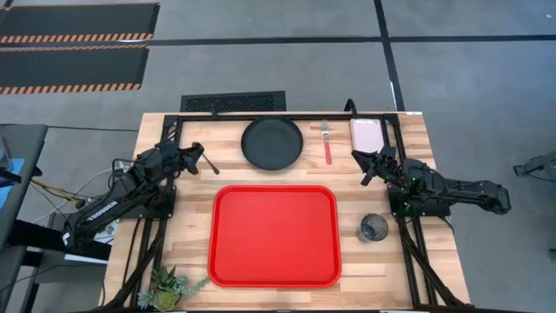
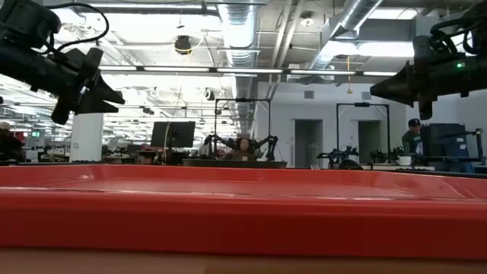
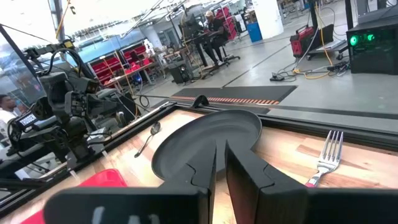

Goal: Pick and place plate/cup/fork/spoon on tray

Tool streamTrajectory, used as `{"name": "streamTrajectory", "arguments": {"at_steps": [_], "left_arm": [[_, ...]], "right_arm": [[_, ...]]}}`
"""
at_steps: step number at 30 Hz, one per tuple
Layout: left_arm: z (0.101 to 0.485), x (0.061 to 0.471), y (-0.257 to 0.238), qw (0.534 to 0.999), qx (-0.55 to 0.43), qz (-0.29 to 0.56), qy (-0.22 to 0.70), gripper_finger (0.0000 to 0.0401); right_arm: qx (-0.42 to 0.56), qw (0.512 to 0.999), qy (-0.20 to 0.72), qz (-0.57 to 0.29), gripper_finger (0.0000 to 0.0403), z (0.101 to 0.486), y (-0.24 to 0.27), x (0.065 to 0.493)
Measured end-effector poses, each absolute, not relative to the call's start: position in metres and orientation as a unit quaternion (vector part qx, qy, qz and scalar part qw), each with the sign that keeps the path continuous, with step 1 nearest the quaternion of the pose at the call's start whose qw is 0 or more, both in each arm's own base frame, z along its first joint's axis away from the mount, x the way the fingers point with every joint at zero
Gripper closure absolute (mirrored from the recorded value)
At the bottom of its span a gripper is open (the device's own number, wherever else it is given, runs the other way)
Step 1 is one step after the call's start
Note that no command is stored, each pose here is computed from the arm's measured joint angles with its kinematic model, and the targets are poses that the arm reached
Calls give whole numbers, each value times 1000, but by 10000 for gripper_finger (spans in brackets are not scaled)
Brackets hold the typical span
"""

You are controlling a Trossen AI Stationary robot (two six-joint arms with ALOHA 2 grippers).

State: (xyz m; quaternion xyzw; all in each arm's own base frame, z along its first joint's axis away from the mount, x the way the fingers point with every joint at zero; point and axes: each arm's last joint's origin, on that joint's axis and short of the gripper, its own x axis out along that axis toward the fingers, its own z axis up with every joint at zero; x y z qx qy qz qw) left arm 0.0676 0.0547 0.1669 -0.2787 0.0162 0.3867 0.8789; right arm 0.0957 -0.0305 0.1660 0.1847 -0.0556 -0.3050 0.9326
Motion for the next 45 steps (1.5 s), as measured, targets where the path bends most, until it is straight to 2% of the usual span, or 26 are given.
{"name": "streamTrajectory", "arguments": {"at_steps": [24, 31, 39, 45], "left_arm": [[168, 68, 55, 881, -277, 384, 5, 275], [168, 68, 56, 859, -325, 394, -20, 275], [169, 67, 57, 848, -326, 417, -33, 275], [170, 67, 57, 833, -365, 413, -56, 275]], "right_arm": [[185, 933, -54, -305, 342, 166, -31, 96], [186, 932, -57, -305, 342, 166, -31, 96], [273, 909, -118, -293, 342, 172, -31, 95], [329, 888, -167, -276, 342, 179, -31, 95]]}}
